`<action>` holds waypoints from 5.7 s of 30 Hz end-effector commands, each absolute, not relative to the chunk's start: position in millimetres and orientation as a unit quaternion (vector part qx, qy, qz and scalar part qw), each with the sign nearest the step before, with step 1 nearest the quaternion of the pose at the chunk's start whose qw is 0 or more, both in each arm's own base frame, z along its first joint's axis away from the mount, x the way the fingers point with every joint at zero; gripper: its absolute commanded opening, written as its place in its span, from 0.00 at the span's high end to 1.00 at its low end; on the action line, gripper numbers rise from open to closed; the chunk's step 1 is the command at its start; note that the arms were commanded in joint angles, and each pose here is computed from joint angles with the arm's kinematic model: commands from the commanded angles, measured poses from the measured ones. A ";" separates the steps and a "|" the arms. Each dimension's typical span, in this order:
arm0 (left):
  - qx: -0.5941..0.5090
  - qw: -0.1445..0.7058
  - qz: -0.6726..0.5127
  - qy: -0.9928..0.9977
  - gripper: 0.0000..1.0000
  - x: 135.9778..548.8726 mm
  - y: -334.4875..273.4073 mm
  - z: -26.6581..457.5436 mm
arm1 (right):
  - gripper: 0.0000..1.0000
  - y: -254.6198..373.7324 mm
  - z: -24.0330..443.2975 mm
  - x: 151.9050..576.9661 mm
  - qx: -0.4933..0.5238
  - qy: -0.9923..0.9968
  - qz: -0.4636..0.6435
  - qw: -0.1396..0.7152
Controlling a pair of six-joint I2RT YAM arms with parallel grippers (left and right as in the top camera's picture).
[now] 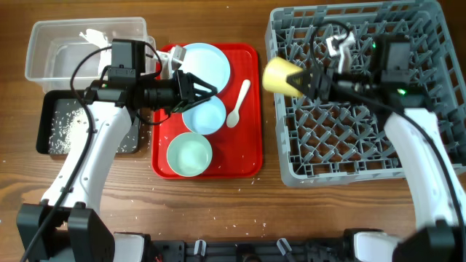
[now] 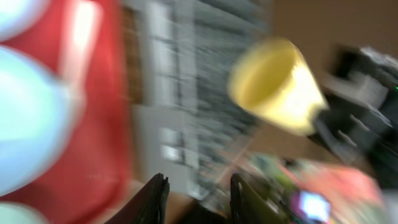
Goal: Sort waste into correct bins and load items into the dishwasher rack
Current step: 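Lower the yellow cup into the dish rack with right gripper and release, then grasp the green bowl on the red tray with right gripper and lift, then place the green bowl in the back of the dish rack with right gripper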
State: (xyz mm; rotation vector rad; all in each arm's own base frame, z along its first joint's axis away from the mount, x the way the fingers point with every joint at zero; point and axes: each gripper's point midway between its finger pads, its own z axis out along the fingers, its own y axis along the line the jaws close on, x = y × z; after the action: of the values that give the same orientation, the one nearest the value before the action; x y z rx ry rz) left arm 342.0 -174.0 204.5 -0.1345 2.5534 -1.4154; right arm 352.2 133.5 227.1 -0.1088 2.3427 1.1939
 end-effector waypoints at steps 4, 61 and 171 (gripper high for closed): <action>-0.126 0.189 -0.267 0.936 0.63 373.4 -110.8 160.3 | 0.64 55.1 249.6 301.3 0.027 0.949 0.169 0.264; -0.184 0.250 -0.021 0.950 0.00 366.4 77.4 153.8 | 0.96 339.5 44.4 254.3 -0.143 0.972 0.187 -0.004; -0.184 0.250 -0.021 0.950 0.00 366.5 77.6 153.9 | 0.23 172.9 232.6 513.8 -0.207 0.670 -0.573 0.424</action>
State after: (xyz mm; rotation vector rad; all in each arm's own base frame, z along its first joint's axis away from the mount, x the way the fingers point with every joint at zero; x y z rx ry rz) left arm 363.6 76.2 142.5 -0.5214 2.6170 -0.0576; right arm 512.9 150.2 233.1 -0.3943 1.7172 -1.4229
